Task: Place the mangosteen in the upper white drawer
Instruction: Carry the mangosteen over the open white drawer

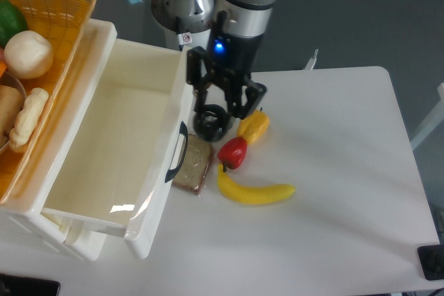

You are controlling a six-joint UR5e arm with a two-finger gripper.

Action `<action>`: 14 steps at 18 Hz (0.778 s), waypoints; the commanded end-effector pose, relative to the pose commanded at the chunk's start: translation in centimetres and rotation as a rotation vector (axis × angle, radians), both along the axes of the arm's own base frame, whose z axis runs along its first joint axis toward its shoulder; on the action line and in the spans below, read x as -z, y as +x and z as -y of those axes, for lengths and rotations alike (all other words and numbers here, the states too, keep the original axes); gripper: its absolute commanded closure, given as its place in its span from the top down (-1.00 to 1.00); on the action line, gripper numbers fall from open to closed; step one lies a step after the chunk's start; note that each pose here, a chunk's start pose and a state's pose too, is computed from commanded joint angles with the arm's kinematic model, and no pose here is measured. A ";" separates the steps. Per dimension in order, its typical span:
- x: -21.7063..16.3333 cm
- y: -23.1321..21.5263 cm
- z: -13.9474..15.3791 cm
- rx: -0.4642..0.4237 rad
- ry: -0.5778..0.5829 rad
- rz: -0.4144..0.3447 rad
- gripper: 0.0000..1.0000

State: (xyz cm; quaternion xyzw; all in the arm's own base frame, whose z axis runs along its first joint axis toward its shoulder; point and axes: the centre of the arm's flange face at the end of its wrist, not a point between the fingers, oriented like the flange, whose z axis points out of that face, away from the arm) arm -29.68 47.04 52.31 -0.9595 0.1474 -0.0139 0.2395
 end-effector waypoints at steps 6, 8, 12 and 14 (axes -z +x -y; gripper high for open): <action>-0.5 1.1 -0.3 0.009 0.038 0.033 -1.00; -0.1 1.4 -0.7 0.018 0.033 0.040 -1.00; 2.2 2.4 -1.0 0.046 0.007 0.064 -1.00; 2.7 3.6 -1.8 0.073 0.000 0.071 -1.00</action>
